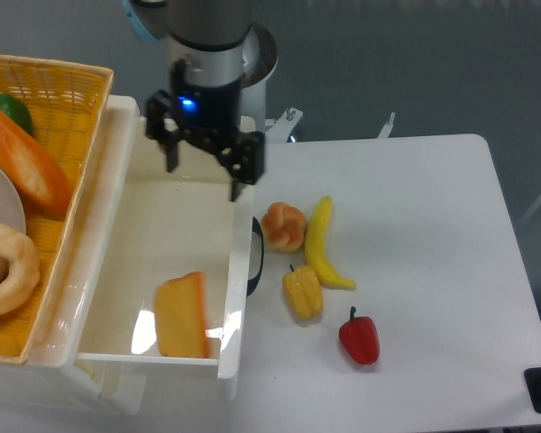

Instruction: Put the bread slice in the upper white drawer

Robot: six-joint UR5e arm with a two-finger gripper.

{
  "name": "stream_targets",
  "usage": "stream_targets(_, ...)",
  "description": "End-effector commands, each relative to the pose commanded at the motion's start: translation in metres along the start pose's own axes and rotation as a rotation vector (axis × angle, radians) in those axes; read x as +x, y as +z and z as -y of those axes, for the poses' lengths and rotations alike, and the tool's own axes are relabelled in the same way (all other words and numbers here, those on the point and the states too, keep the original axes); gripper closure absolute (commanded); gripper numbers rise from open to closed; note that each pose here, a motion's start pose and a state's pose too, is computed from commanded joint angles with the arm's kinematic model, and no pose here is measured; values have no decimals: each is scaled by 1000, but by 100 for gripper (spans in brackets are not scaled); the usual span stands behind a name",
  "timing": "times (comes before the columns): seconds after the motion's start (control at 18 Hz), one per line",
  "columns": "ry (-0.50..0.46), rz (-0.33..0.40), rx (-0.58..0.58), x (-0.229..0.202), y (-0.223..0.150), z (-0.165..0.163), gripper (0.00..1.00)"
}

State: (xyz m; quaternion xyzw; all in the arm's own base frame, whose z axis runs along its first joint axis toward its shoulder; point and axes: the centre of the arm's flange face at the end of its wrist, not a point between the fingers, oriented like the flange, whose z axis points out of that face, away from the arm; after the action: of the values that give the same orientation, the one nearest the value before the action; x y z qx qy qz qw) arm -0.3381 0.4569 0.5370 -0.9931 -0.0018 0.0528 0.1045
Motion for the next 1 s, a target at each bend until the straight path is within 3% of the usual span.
stream_targets(0.22,86,28,-23,-62,0,-51,0)
stream_targets(0.44,61,25,-52,-109,31,-75,0)
stream_targets(0.56,78,13,-98,-122,52,-80,0)
stream_targets(0.78,198,-47,-196,-150,122,-86,0)
stream_targets(1.0,208,-94,-223,-162,172,-86,0)
